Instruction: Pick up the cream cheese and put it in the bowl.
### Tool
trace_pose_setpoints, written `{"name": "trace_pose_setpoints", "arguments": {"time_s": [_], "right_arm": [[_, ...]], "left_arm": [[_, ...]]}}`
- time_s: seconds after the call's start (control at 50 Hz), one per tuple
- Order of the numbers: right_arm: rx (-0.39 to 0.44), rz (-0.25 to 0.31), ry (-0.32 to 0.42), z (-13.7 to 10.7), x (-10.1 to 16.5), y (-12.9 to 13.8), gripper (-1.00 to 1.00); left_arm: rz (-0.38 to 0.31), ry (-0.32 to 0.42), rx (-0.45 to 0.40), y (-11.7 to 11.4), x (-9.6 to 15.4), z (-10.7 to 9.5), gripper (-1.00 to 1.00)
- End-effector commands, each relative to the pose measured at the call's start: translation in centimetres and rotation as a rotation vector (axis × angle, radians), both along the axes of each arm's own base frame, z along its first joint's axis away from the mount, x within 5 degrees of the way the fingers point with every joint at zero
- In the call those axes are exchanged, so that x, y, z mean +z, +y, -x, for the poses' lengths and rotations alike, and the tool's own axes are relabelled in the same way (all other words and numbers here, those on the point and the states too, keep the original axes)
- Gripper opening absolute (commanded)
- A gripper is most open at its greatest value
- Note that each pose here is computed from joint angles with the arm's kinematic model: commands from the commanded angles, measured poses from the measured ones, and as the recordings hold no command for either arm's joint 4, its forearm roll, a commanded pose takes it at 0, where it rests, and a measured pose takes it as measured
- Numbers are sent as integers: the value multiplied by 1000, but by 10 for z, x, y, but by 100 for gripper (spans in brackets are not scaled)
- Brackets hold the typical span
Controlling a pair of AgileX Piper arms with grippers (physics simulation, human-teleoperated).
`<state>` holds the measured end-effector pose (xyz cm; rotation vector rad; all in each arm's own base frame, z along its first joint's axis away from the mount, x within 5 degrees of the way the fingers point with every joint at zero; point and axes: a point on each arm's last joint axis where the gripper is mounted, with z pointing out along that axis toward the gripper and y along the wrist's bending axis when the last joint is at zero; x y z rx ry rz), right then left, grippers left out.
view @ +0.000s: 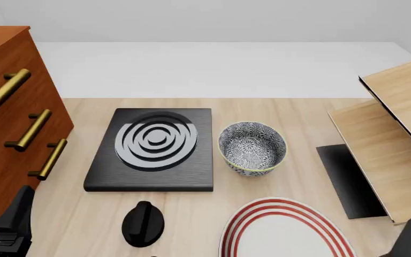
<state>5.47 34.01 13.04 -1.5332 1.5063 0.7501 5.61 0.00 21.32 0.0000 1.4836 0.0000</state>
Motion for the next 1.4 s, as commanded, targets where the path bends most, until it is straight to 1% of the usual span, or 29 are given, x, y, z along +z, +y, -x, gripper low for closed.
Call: {"name": "trace_pose_setpoints", "arguments": {"time_s": [0.02, 0.04, 0.12, 0.32, 0.52, 0.56, 0.62, 0.7, 0.82, 0.86, 0.9, 0.96, 1.0, 1.2, 1.4], "right_arm": [[-30, -27, -7, -5, 16, -23, -100], [-44, -31, -17, -10, 21, -33, -100], [-61, -36, -27, -14, 28, -44, -100], [-85, -42, -52, -19, 41, -67, -100], [-126, -48, -77, -24, 60, -99, -100], [-131, -49, -78, -24, 61, -101, -100], [-158, -47, -92, -28, 69, -116, -100], [-183, -47, -98, -30, 76, -128, -100], [-243, -45, -113, -35, 87, -152, -100], [-247, -42, -117, -36, 87, -154, -100], [-268, -46, -113, -37, 92, -160, -100], [-289, -37, -128, -39, 95, -169, -100], [-309, -42, -121, -39, 100, -174, -100], [-384, -40, -131, -45, 118, -193, -100], [-467, 0, -132, -57, 125, -203, -100]], "left_arm": [[0, 0, 0, 0, 0, 0, 100], [0, 0, 0, 0, 0, 0, 100], [0, 0, 0, 0, 0, 0, 100], [0, 0, 0, 0, 0, 0, 100], [0, 0, 0, 0, 0, 0, 100], [0, 0, 0, 0, 0, 0, 100], [0, 0, 0, 0, 0, 0, 100], [0, 0, 0, 0, 0, 0, 100], [0, 0, 0, 0, 0, 0, 100], [0, 0, 0, 0, 0, 0, 100], [0, 0, 0, 0, 0, 0, 100], [0, 0, 0, 0, 0, 0, 100], [0, 0, 0, 0, 0, 0, 100], [0, 0, 0, 0, 0, 0, 100], [0, 0, 0, 0, 0, 0, 100]]}}
